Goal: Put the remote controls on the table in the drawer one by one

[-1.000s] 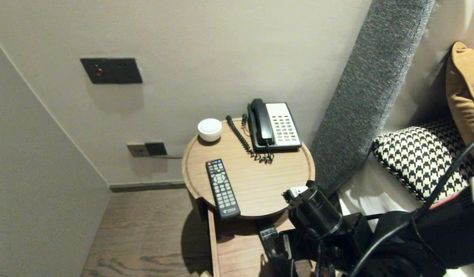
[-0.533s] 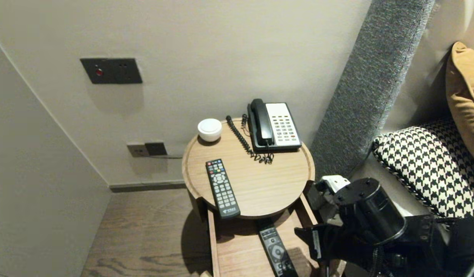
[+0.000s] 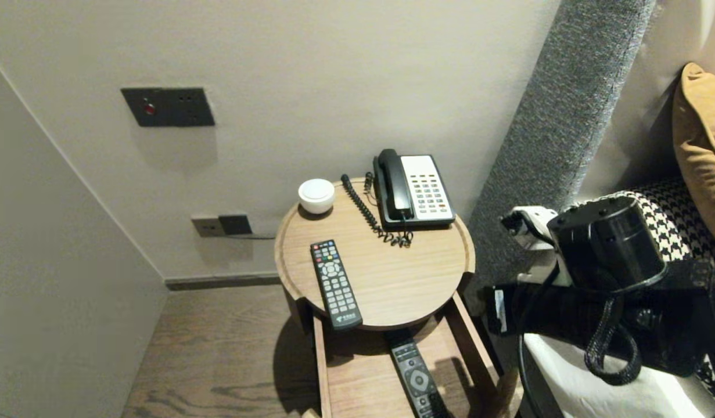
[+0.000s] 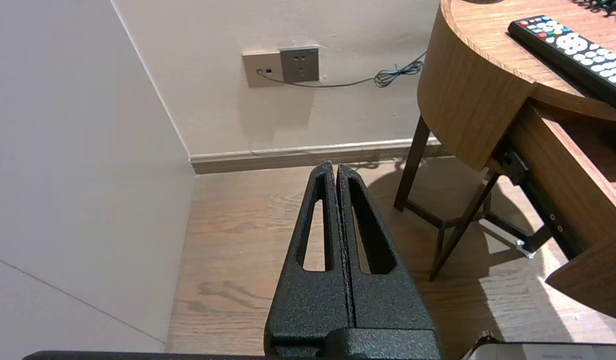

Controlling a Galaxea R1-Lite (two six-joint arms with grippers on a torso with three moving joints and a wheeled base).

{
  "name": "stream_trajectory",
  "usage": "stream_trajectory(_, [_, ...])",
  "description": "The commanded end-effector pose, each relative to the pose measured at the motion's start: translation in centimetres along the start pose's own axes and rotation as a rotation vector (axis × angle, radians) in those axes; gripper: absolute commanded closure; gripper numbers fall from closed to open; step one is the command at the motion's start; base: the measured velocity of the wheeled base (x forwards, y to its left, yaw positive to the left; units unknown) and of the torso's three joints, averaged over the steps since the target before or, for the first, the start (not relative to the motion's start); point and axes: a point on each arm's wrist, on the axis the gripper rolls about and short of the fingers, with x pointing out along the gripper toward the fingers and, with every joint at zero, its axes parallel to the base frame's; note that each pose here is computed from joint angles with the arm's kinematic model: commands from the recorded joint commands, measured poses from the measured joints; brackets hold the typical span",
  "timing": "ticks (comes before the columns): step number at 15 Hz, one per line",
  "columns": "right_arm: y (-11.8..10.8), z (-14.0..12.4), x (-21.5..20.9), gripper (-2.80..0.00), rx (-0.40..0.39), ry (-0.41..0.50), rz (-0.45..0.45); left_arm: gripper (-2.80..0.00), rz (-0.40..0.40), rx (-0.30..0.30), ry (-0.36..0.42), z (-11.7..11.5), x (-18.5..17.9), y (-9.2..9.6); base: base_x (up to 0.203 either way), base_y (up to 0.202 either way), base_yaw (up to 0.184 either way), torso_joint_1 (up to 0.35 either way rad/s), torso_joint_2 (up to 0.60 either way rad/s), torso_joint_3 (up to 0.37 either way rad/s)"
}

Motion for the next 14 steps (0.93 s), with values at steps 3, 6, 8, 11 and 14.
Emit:
stream_trajectory(3, [2.4,3.9,3.5,0.00,-0.011,-0.033,0.015,0.00,0.000,0.000,0.000,0.0,0.0,0.0,0.000,0.000,0.000,0.000,0.00,0.000])
stream_trajectory(6, [4.8,4.7,5.3,0.00,-0.067,-0.041,0.059,0.00,0.000,0.000,0.000,0.0,0.0,0.0,0.000,0.000,0.000,0.000,0.00,0.000])
stream_trajectory(8, [6.5,4.4,6.3,0.00,-0.110,-0.031,0.095,0.00,0.000,0.000,0.000,0.0,0.0,0.0,0.000,0.000,0.000,0.000,0.00,0.000])
stream_trajectory(11, [8.7,3.4,6.9,-2.80,-0.157,-0.018,0.141,0.00,0.000,0.000,0.000,0.0,0.0,0.0,0.000,0.000,0.000,0.000,0.00,0.000])
stream_trajectory(14, [10.1,2.8,7.2,-2.80,-0.176,-0.008,0.163,0.00,0.000,0.000,0.000,0.0,0.0,0.0,0.000,0.000,0.000,0.000,0.00,0.000])
